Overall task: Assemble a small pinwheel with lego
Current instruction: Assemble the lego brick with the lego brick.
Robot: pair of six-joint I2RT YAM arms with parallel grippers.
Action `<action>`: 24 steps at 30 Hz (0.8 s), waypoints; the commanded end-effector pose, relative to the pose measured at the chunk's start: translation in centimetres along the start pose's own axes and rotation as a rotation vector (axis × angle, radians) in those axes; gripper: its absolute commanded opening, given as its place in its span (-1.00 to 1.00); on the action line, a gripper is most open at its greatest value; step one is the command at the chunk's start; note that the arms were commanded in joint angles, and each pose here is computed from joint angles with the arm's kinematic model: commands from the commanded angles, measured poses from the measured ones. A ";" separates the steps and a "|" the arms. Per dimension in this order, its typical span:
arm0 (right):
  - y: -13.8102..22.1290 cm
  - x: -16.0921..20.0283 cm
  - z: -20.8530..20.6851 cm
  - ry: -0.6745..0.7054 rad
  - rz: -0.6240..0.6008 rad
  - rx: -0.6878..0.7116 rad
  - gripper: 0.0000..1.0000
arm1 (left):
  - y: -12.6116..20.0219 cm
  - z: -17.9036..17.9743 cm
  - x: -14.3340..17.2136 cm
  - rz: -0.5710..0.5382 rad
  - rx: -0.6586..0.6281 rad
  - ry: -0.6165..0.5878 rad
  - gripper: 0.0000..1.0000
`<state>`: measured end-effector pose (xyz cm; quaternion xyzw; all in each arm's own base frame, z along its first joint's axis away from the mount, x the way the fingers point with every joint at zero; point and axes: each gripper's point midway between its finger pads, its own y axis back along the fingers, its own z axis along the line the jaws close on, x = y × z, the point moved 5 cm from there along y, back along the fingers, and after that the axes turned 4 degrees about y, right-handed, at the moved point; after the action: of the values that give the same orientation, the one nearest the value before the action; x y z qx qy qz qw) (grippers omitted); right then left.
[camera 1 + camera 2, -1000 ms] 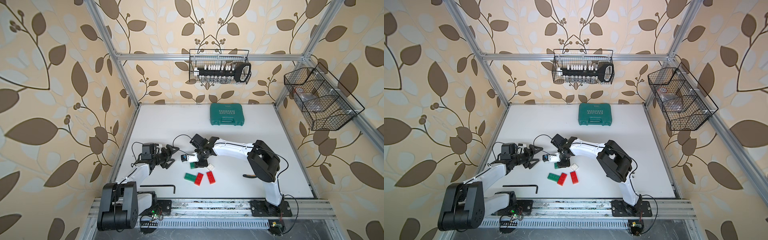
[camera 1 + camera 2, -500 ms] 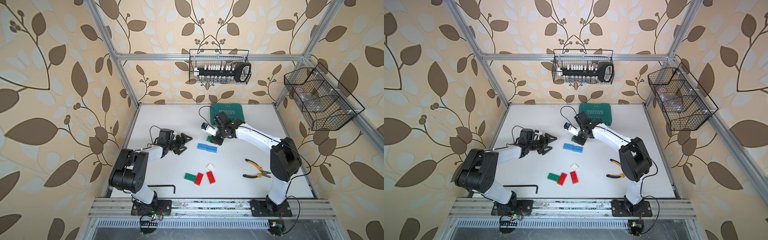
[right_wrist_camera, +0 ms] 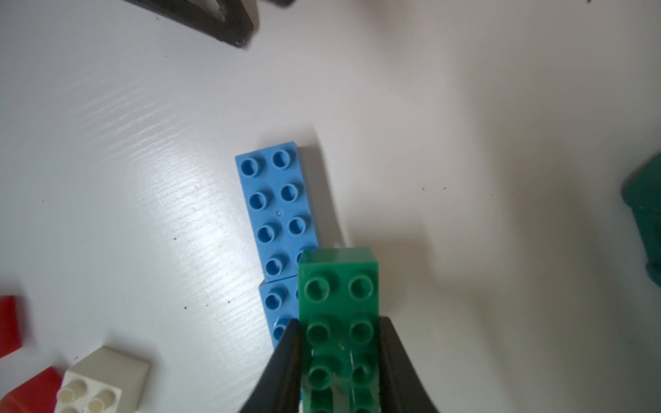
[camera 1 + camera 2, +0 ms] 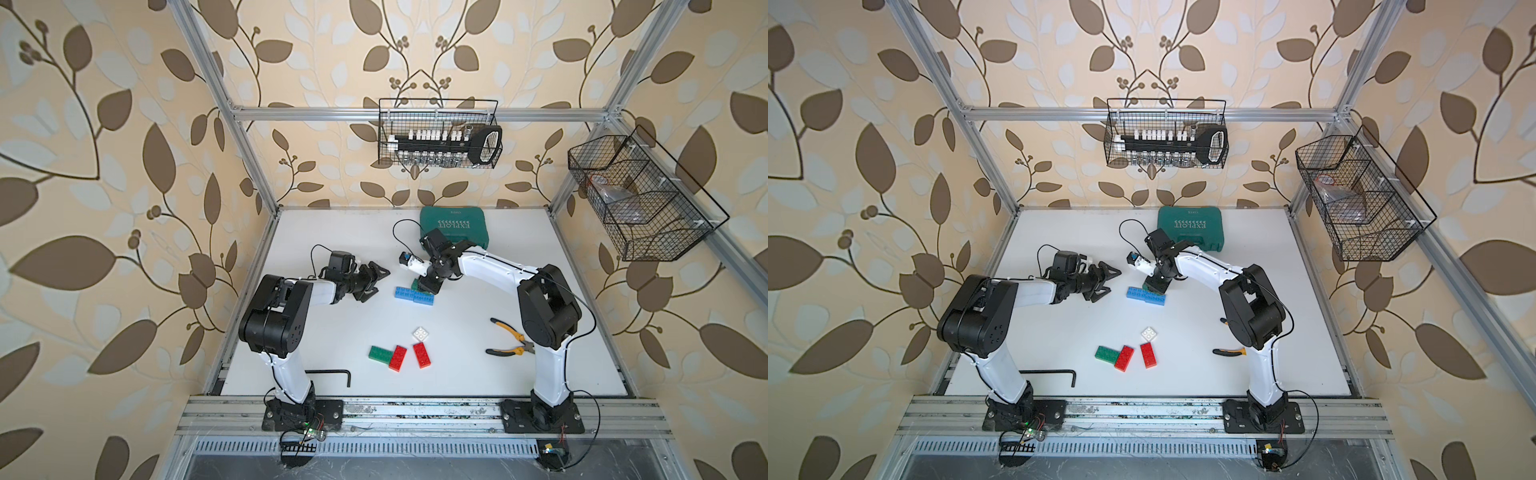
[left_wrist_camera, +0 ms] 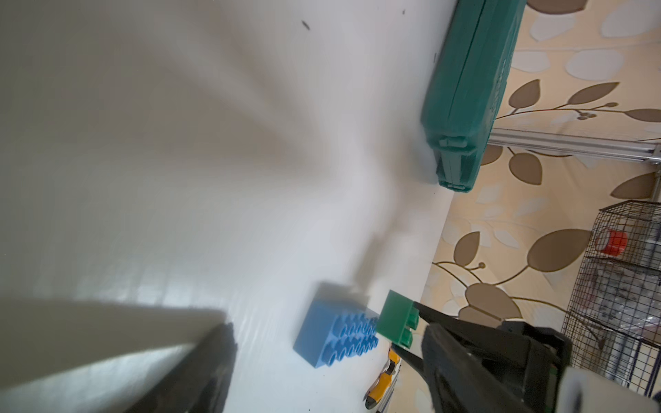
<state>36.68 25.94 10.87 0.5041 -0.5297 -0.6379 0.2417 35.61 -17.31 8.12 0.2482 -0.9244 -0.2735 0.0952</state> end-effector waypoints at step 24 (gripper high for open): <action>-2.2 -0.7 0.8 0.018 -0.006 -0.041 -0.72 | -1.9 -1.2 0.6 0.019 0.022 -0.074 0.67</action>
<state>36.67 27.04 10.03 0.5096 -0.5156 -0.6438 0.2449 35.90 -19.07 8.06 0.2309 -0.9314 -0.2713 0.0749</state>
